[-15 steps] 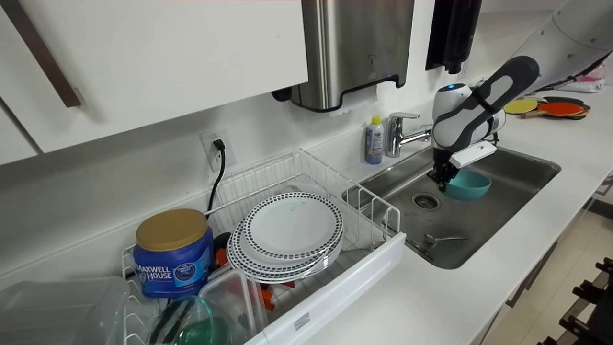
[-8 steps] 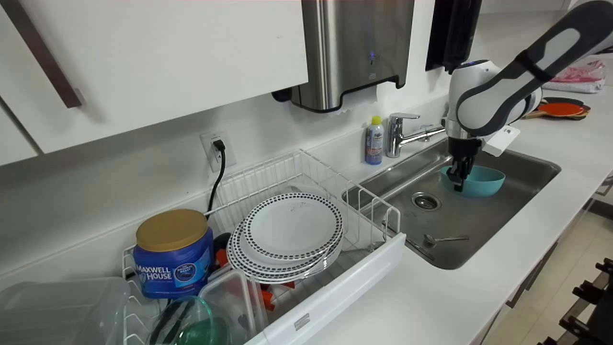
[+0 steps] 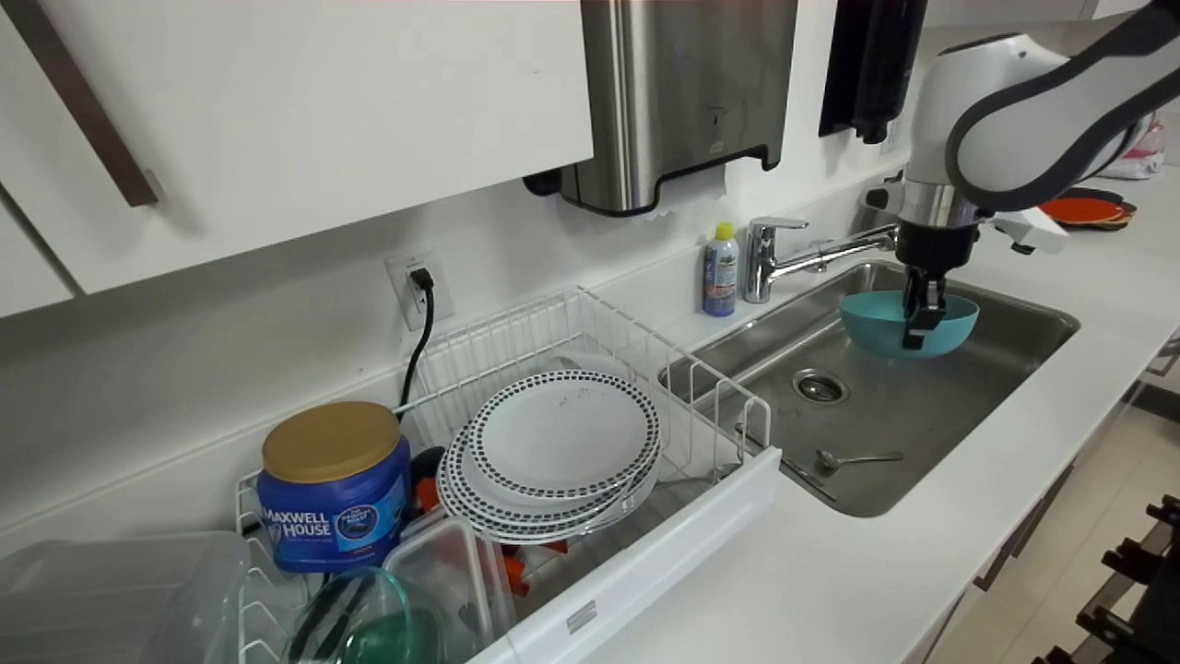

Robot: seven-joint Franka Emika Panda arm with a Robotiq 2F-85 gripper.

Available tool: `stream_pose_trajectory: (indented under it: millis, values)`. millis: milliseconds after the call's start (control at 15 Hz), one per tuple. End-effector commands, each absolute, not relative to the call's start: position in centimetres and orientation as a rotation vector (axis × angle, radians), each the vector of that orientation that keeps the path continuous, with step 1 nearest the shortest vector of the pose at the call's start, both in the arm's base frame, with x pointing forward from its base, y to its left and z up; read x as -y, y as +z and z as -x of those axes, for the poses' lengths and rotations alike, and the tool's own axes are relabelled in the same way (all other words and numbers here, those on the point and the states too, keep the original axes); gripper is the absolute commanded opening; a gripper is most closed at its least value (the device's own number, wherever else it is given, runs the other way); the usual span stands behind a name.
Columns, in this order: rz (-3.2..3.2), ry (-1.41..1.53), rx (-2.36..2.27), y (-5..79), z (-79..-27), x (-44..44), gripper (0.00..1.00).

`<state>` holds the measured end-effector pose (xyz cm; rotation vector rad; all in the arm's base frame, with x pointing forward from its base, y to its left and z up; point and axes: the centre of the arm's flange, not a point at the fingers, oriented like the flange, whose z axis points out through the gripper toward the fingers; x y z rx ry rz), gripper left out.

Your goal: Put the bowl in the sink on the dish rack

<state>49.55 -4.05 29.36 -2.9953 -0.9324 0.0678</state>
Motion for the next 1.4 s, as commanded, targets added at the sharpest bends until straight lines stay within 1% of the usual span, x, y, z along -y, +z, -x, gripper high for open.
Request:
stream_pose_trajectory:
  millis: [0,267,333,533,733,1067,1333]
  values:
    - [2.971,0.069,0.983,30.1,-49.1,3.8,0.05]
    - [2.953,0.065,1.033,30.9,-48.3,3.6,0.05]
    - [2.917,0.013,1.100,31.0,-48.4,3.2,0.01]
    - [2.852,-0.107,1.352,33.1,-47.8,1.3,0.01]
    - [2.735,-0.162,1.577,35.7,-46.7,-0.9,0.01]
    - [2.490,-0.295,1.924,39.7,-44.3,-4.1,0.01]
    - [2.267,-0.436,2.161,41.8,-43.6,-7.3,0.01]
